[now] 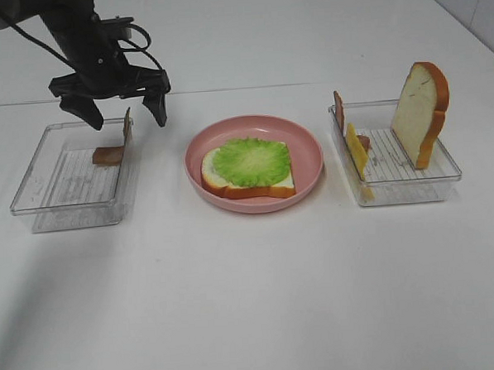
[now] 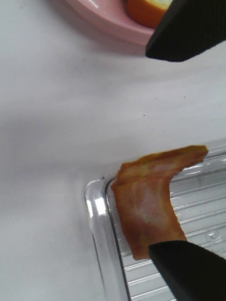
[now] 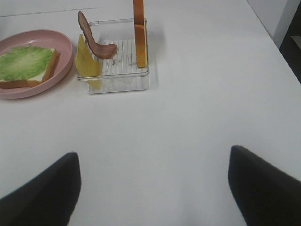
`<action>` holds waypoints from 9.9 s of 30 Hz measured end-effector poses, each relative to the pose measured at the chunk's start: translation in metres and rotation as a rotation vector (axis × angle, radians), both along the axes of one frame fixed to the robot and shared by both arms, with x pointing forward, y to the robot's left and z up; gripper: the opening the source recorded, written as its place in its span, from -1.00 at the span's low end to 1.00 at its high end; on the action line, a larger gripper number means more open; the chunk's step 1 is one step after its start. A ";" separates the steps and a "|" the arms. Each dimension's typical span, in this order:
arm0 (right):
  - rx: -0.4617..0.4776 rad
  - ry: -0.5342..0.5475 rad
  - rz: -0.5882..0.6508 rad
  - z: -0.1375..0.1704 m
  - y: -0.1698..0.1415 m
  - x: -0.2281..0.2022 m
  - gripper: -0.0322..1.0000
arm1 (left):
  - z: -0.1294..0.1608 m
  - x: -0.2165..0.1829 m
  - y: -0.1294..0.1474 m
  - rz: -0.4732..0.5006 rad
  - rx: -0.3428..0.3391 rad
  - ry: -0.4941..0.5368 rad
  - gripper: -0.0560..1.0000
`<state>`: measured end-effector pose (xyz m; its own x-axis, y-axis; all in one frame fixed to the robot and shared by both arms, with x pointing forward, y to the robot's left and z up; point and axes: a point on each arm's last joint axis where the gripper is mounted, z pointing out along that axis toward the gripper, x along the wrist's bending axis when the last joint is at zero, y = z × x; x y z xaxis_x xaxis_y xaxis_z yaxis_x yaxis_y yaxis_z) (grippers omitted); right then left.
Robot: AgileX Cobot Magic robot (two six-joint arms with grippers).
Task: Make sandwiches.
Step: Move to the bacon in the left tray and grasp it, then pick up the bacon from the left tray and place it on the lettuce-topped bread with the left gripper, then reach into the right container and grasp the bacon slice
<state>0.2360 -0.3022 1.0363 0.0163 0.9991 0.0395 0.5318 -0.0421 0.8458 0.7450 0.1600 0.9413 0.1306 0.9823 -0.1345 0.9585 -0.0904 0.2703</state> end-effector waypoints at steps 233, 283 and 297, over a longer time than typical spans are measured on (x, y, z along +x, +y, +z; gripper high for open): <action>0.000 0.000 0.000 0.000 0.000 0.000 0.61 | 0.056 -0.052 -0.114 -0.253 0.124 -0.139 0.98; 0.000 0.000 0.000 0.000 0.000 0.000 0.61 | 0.208 -0.137 0.125 0.132 0.109 -0.234 0.96; 0.000 0.000 0.000 0.000 0.000 0.000 0.61 | 0.222 -0.299 0.133 0.114 0.110 -0.344 0.96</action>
